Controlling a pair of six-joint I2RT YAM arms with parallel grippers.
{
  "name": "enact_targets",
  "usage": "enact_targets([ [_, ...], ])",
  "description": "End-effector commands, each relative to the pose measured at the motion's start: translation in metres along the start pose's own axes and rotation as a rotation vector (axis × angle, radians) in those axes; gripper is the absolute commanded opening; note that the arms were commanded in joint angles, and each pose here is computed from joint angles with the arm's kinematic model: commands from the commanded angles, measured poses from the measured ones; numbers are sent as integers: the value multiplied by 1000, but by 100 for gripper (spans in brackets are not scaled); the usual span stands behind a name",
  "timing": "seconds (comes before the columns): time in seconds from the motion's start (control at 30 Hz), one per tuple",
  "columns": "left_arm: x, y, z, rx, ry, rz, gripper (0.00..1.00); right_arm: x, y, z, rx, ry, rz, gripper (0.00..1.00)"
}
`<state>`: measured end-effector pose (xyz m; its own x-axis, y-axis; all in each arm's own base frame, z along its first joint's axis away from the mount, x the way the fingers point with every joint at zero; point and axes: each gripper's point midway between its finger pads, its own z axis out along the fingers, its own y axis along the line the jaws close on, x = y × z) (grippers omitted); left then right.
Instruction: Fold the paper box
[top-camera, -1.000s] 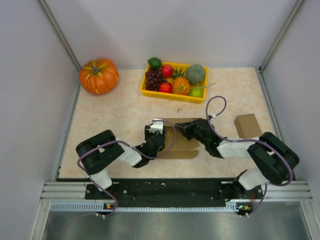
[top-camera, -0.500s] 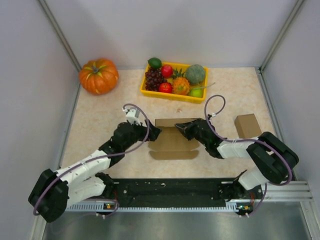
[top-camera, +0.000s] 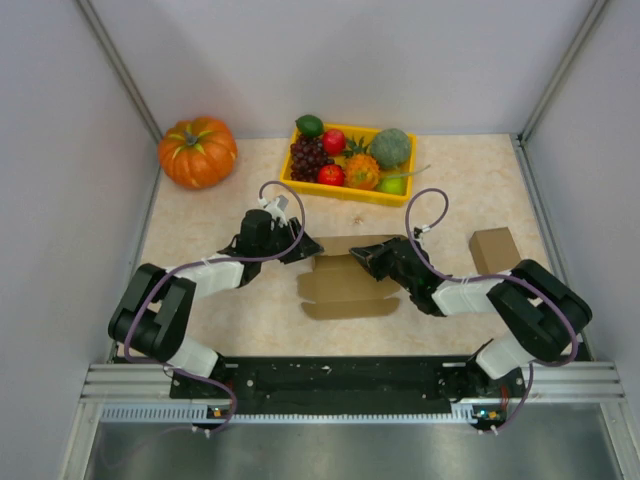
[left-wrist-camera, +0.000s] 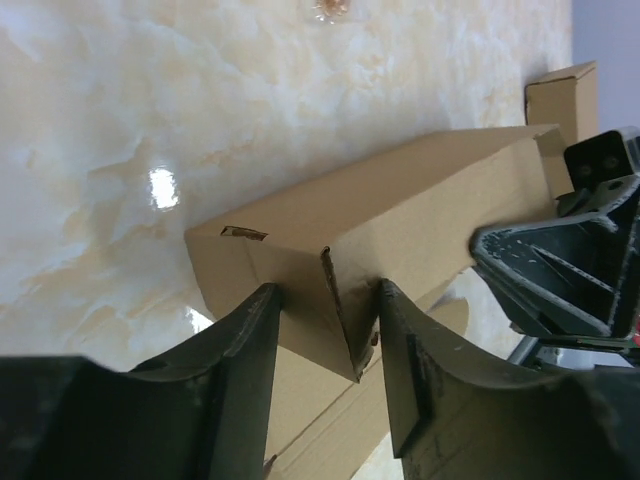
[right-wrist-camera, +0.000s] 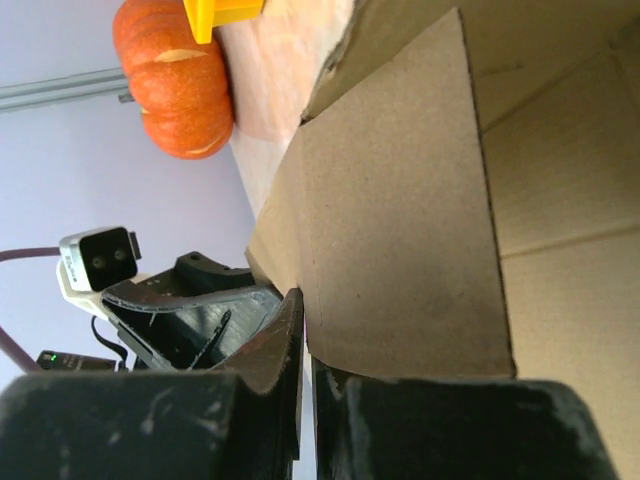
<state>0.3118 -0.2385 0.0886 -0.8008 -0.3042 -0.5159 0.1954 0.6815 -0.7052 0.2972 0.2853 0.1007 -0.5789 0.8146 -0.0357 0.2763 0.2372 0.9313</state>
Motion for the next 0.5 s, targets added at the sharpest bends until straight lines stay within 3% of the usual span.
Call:
enact_targets([
  [0.0, -4, -6, 10, 78, -12, 5, 41, 6, -23, 0, 66, 34, -63, 0],
  [0.1, 3, 8, 8, 35, -28, -2, 32, 12, -27, 0, 99, 68, -124, 0],
  [0.17, 6, 15, 7, 12, -29, 5, 34, 15, -16, 1, 70, 101, -251, 9],
  [0.2, 6, 16, 6, 6, -27, 12, 36, 22, -14, -4, 59, 152, -309, 28],
  [0.23, 7, 18, 6, -6, -20, 25, 37, 20, -21, -12, 109, 181, -379, 40],
  [0.27, 8, 19, 4, -16, -15, 32, 38, 17, -14, -14, 114, 225, -564, 48],
  [0.3, 7, 21, 3, -25, -18, 39, 38, 19, -15, -24, 137, 287, -655, 62],
  [0.33, 8, 23, 3, -30, -14, 53, 40, 17, -28, -44, 211, 351, -740, 71],
  [0.37, 8, 24, 1, -45, -4, 73, 43, 5, -22, -53, 215, 373, -856, 74],
  [0.47, 3, 22, -1, -41, -1, 105, 45, -23, -15, -96, 256, 410, -980, 77],
])
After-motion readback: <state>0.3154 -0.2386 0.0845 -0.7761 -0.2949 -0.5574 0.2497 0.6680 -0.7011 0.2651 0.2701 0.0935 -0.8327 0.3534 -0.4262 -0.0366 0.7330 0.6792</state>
